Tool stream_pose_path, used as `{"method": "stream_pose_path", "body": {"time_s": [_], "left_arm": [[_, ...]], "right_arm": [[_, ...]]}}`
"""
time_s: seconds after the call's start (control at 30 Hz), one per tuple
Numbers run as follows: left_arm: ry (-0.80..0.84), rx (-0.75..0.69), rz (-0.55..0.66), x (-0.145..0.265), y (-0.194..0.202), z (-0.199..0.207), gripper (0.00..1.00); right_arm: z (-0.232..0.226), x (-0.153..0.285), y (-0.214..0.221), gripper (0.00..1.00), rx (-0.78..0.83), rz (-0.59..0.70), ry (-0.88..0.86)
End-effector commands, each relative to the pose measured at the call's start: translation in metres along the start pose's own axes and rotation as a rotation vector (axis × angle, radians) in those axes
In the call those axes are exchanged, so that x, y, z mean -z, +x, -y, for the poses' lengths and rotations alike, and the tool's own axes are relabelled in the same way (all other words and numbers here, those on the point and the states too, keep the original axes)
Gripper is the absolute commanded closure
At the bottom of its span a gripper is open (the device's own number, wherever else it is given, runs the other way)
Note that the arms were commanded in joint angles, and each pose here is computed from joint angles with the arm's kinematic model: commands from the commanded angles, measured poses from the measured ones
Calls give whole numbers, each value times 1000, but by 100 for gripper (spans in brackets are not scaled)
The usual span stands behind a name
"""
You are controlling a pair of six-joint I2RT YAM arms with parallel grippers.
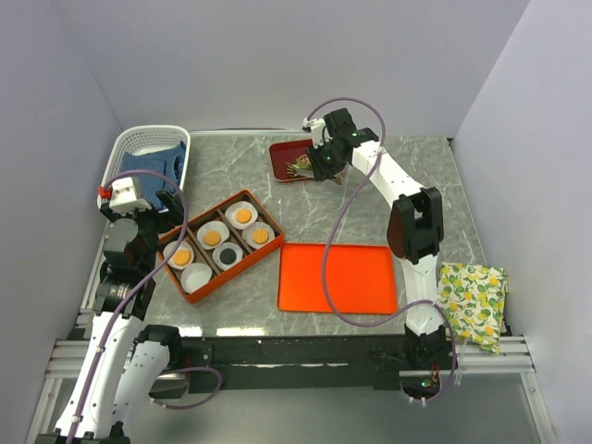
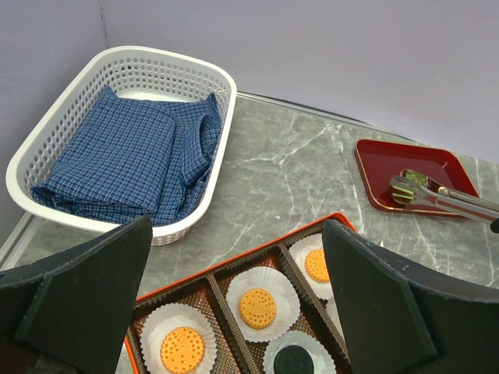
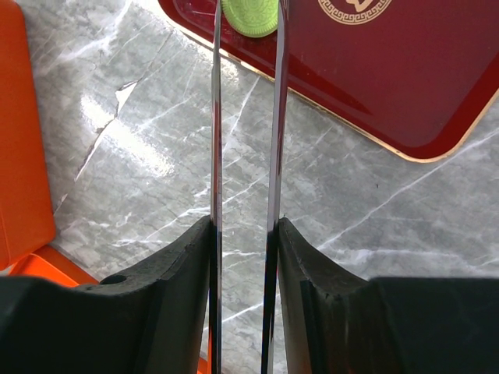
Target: Pack the cookies
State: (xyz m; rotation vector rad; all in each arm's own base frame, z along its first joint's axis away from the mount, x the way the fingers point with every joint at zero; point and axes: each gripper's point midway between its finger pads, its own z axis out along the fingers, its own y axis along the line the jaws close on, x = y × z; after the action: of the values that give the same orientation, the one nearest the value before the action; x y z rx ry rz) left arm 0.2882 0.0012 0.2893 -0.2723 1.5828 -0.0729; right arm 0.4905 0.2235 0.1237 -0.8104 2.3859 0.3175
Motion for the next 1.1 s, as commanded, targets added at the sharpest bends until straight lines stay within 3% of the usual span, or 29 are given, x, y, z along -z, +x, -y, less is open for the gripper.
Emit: {"method": "stream_pose_path", "body": {"time_s": [0.0, 0.5, 0.73, 1.07], "left_arm": [[25, 13, 47, 0, -14, 6, 4], [27, 14, 42, -1, -12, 6, 3], [18, 15, 50, 0, -14, 4, 4], [-6, 25, 86, 6, -22, -1, 4]], "right_arm": [[7, 49, -47, 68, 24, 155, 46], [-23, 95, -66, 68, 47, 260, -44], [-84, 122, -67, 68, 135, 317, -189], [-225, 138, -38, 68, 372, 307, -480]]}}
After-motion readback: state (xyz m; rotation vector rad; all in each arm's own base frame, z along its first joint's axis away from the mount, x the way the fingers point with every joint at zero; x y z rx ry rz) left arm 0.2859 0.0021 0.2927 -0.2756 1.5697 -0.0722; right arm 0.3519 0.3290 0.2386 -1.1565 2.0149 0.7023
